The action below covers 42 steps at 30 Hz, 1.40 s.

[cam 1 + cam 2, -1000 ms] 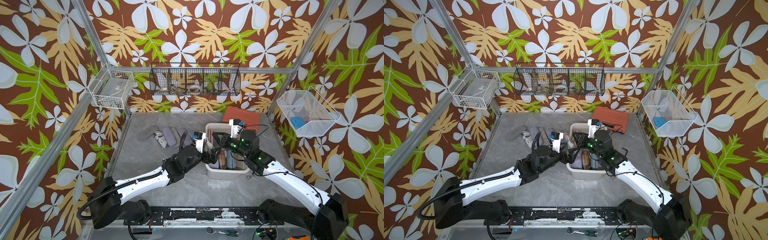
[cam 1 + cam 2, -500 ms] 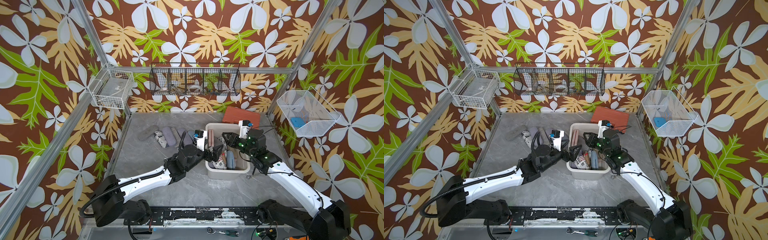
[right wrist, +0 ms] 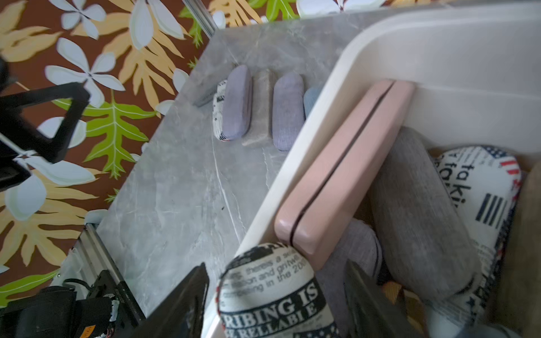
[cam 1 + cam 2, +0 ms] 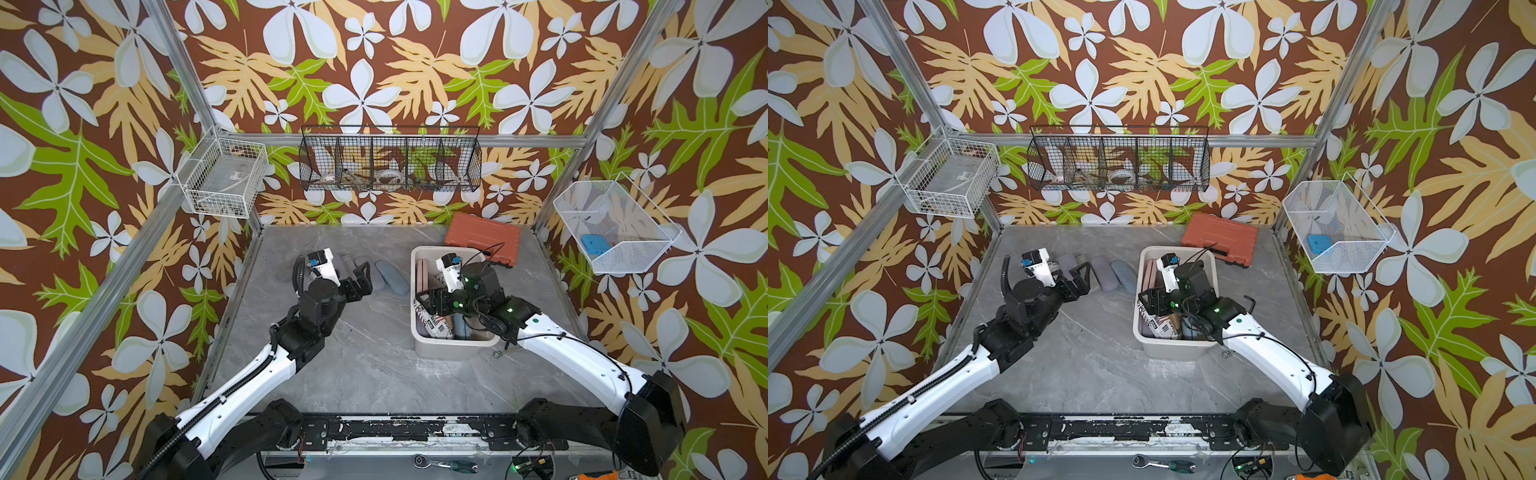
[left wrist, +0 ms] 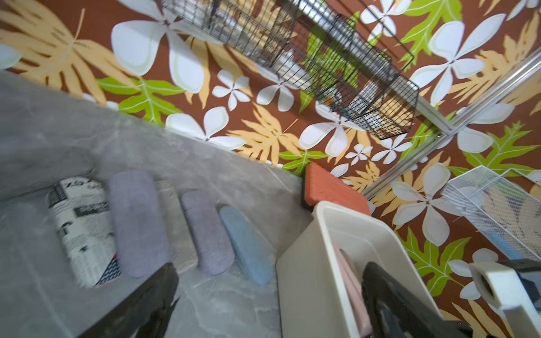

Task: Put the glasses cases into the storage boxes
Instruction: Adjust the glasses case in the storage box.

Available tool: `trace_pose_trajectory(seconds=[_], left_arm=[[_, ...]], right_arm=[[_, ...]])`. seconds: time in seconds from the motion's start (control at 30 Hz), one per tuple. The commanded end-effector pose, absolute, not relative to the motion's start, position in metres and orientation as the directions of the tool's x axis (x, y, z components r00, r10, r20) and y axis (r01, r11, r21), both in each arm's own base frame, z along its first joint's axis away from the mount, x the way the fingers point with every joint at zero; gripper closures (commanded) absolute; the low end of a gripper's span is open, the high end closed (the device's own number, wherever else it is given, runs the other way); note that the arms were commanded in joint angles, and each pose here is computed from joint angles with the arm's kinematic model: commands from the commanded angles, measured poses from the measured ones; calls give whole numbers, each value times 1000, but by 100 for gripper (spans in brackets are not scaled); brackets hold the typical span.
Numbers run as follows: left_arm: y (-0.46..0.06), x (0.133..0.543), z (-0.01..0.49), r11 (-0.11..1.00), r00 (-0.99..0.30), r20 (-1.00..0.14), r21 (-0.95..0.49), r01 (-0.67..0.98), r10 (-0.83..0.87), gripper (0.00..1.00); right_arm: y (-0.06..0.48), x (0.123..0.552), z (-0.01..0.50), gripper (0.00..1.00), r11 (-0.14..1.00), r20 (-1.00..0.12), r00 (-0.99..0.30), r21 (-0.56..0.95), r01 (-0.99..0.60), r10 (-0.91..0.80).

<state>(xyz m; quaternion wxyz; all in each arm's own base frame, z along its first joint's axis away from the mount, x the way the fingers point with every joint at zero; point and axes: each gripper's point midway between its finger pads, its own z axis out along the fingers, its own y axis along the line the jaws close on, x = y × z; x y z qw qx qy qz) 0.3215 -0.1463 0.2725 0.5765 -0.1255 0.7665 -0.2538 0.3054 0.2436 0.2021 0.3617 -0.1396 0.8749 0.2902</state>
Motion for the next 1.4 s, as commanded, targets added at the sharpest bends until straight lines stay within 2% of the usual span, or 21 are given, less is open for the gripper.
trace_pose_trajectory(seconds=[0.0,0.27,0.4,0.6,0.7,0.83,0.97,1.13,1.27,1.37], left_arm=[[-128,309,253,827,-317,-789,-562,26,-526,0],[-121,305,237,830,-330,-782,-558,-8,-529,0],[-115,317,229,858,-335,-796,-507,-84,-503,0],[-89,362,210,872,-399,-776,-420,-250,-488,1],[-77,389,184,866,-469,-731,-373,-333,-495,7],[-77,422,147,880,-564,-684,-279,-385,-463,7],[-82,452,109,903,-658,-632,-185,-387,-411,3],[-101,476,85,936,-729,-589,-177,-305,-349,0],[-105,485,74,939,-751,-566,-159,-306,-341,5],[-94,485,69,925,-739,-570,-115,-361,-359,15]], right_arm=[[235,312,192,34,831,-735,-675,338,-443,-61],[199,318,159,38,927,-710,-699,198,-318,-88],[200,313,172,36,914,-723,-688,235,-331,-63],[193,307,230,22,900,-812,-584,265,-346,15],[193,304,245,15,888,-832,-553,277,-368,30],[192,303,249,11,887,-842,-539,268,-376,26],[194,300,249,7,876,-843,-537,281,-391,31],[193,295,248,6,870,-845,-533,287,-402,33],[193,293,251,7,866,-850,-525,287,-409,33],[192,292,252,8,865,-853,-520,287,-412,36]])
